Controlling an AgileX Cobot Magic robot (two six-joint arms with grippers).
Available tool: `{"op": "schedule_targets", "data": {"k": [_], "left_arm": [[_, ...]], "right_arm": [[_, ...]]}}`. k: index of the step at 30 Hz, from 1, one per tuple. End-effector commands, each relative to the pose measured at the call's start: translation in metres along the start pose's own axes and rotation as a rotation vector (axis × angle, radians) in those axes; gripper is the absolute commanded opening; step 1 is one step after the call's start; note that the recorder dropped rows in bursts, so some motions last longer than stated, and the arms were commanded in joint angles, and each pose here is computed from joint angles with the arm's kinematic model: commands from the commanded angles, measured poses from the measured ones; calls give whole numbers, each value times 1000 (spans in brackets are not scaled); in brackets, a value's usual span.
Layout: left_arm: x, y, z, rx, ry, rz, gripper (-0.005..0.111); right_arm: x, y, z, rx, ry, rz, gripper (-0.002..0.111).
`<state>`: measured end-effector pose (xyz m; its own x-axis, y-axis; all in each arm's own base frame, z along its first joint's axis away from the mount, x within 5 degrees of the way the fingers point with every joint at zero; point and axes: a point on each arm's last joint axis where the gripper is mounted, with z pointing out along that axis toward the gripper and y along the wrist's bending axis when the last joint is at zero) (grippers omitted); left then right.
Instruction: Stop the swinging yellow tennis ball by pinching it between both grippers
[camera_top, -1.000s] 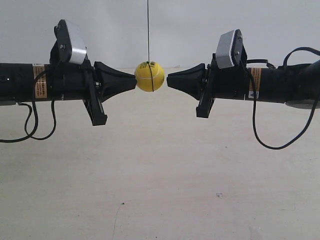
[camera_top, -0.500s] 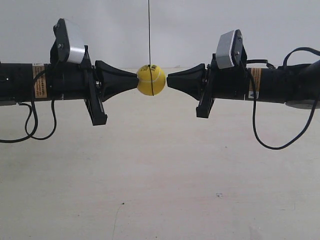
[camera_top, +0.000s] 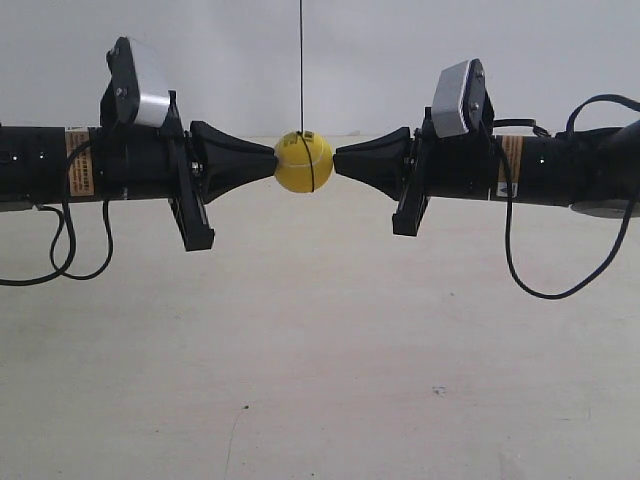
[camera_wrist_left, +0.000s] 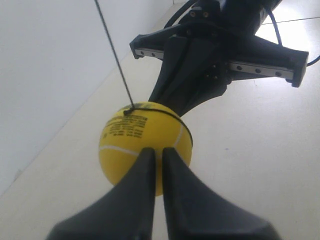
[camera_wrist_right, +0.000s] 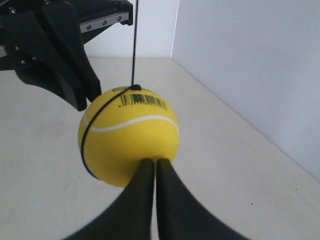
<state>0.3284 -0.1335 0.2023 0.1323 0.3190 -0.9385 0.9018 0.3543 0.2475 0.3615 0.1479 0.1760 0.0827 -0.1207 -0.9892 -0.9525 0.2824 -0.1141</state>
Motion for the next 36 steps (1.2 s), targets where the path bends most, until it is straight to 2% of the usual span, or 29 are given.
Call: {"op": "schedule_targets", "data": {"k": [1,26,31,36], "left_arm": [[-2,1,1,-3,-14,-1,5],[-1,2,1,-17,-1,-5,5],[9,10,-1,-101,103,-3,5],[3,17,-11,-144,107,-18,5]], "right_arm": [[-3,0,0,-9,-7,-10,0],[-2,-1,0,-1,-1,-14,0],[0,-7,-8,29,14,-14,0],[3,-21,-30,73,7,27,0]]}}
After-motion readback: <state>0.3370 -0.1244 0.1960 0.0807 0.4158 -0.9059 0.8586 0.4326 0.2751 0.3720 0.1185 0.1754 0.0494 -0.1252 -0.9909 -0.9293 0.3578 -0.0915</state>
